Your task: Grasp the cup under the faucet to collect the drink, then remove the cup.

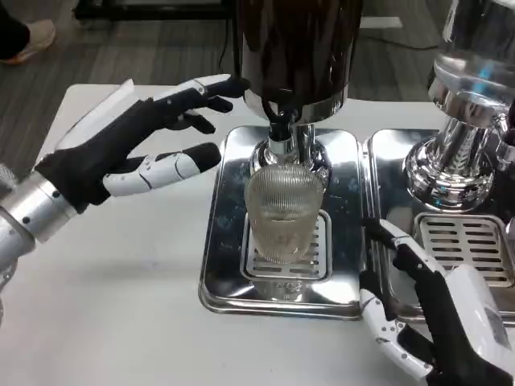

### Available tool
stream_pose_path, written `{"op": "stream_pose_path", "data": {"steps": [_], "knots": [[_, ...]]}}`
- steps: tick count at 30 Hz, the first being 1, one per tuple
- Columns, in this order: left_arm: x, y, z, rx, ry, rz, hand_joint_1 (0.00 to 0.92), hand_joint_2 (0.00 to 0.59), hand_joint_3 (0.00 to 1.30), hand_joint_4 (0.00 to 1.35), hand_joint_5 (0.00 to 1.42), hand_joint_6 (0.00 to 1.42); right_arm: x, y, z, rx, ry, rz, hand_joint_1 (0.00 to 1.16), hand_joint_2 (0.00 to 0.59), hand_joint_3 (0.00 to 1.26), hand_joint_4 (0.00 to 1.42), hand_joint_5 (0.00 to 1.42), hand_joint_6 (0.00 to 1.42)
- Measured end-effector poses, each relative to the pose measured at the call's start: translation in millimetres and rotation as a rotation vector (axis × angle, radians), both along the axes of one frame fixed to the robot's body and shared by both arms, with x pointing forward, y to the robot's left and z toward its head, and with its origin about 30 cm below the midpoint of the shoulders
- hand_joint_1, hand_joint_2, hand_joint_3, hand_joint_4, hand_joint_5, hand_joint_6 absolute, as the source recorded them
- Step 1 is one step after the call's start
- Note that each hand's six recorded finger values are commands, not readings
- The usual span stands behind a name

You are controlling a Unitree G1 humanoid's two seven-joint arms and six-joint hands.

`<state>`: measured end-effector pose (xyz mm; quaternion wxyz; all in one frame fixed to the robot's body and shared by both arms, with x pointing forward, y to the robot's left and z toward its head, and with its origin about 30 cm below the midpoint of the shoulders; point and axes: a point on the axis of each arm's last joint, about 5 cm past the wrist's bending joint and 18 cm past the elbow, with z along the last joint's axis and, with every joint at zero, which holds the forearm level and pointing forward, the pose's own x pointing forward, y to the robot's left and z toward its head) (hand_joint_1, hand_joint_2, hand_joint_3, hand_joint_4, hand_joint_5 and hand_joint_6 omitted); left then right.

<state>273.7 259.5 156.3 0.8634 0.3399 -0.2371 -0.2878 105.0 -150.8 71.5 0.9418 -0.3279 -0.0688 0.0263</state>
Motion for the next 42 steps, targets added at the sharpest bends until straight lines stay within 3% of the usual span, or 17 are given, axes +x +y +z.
{"op": "stream_pose_path", "data": {"steps": [3,8,25,34,42], "knots": [[2.1,-1.1,2.6,0.012,0.018,-0.014,0.065,0.117,0.2,0.18,0.25,0.35,0.3,-0.5,-1.9,-0.002,0.011,0.002,0.49,0.488,0.21,0.22,0.19,0.28],[6.9,-6.5,9.9,0.019,0.012,-0.044,0.048,0.113,0.21,0.2,0.27,0.3,1.4,-0.2,-1.5,0.001,0.003,0.005,0.49,0.488,0.21,0.22,0.2,0.29],[22.1,-17.8,30.9,0.056,0.001,-0.118,0.034,0.11,0.22,0.2,0.27,0.28,2.5,2.8,-3.9,0.023,0.003,-0.004,0.49,0.488,0.21,0.22,0.21,0.29],[24.2,-18.0,32.3,0.099,0.033,-0.161,0.028,0.107,0.22,0.2,0.27,0.26,2.0,3.4,-6.3,0.033,0.01,-0.006,0.49,0.488,0.21,0.22,0.21,0.3],[23.8,-17.7,34.4,0.11,0.025,-0.178,0.027,0.104,0.23,0.2,0.27,0.25,3.0,3.3,-6.5,0.042,0.009,-0.007,0.49,0.488,0.21,0.22,0.21,0.3]]}}
